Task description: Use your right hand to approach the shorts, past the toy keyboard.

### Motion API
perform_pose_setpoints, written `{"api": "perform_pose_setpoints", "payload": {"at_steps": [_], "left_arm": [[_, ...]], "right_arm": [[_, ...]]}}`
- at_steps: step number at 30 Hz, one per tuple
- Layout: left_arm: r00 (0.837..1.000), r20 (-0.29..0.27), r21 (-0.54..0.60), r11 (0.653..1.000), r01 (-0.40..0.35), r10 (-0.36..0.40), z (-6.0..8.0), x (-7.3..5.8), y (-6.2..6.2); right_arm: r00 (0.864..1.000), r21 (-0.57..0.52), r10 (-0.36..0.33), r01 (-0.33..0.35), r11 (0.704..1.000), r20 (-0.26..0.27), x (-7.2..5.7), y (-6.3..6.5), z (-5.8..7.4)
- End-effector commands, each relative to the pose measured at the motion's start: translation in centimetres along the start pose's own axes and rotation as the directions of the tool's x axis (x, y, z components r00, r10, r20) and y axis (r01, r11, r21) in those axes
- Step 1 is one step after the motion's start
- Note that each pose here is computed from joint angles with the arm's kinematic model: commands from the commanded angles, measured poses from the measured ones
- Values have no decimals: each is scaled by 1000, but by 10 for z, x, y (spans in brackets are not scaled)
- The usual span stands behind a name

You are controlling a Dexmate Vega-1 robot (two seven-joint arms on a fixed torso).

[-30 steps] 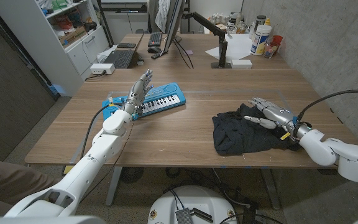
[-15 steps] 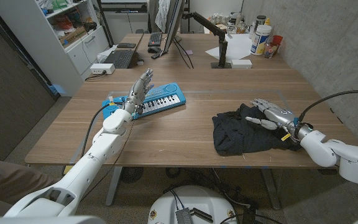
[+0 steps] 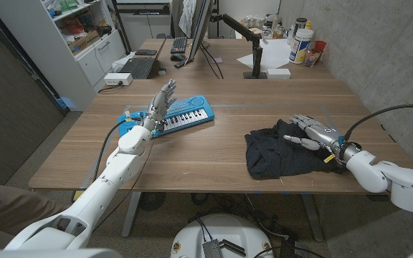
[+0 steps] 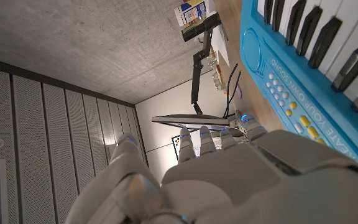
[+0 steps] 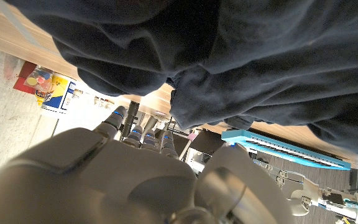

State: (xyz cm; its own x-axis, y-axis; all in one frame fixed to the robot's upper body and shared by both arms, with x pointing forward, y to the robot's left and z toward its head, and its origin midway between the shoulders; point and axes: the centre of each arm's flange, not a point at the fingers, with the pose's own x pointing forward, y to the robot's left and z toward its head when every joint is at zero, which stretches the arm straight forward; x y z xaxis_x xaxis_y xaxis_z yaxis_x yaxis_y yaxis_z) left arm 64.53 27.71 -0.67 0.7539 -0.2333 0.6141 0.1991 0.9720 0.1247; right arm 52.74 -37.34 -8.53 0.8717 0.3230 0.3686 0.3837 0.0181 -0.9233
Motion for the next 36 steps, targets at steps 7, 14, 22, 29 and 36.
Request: {"api": "perform_pose_setpoints", "payload": {"at_steps": [7, 14, 22, 29, 36], "left_arm": [[1000, -5, 0, 1000, -3, 3, -1, -3, -1], [1000, -11, 5, 1000, 15, -15, -2, -2, -7], [1000, -7, 4, 1000, 20, -20, -2, 0, -7], [1000, -8, 2, 1000, 21, -21, -3, 1, -5], [1000, -3, 2, 1000, 11, -11, -3, -1, -1]], "right_arm": [[1000, 3, 18, -18, 1000, -8, -1, 6, -1], [1000, 13, 25, -25, 1000, -9, -3, 9, -1], [999, 15, 34, -34, 999, -18, -4, 11, -1], [999, 13, 40, -39, 999, -28, -4, 11, -1], [998, 11, 49, -49, 999, -26, -3, 11, 1]]}}
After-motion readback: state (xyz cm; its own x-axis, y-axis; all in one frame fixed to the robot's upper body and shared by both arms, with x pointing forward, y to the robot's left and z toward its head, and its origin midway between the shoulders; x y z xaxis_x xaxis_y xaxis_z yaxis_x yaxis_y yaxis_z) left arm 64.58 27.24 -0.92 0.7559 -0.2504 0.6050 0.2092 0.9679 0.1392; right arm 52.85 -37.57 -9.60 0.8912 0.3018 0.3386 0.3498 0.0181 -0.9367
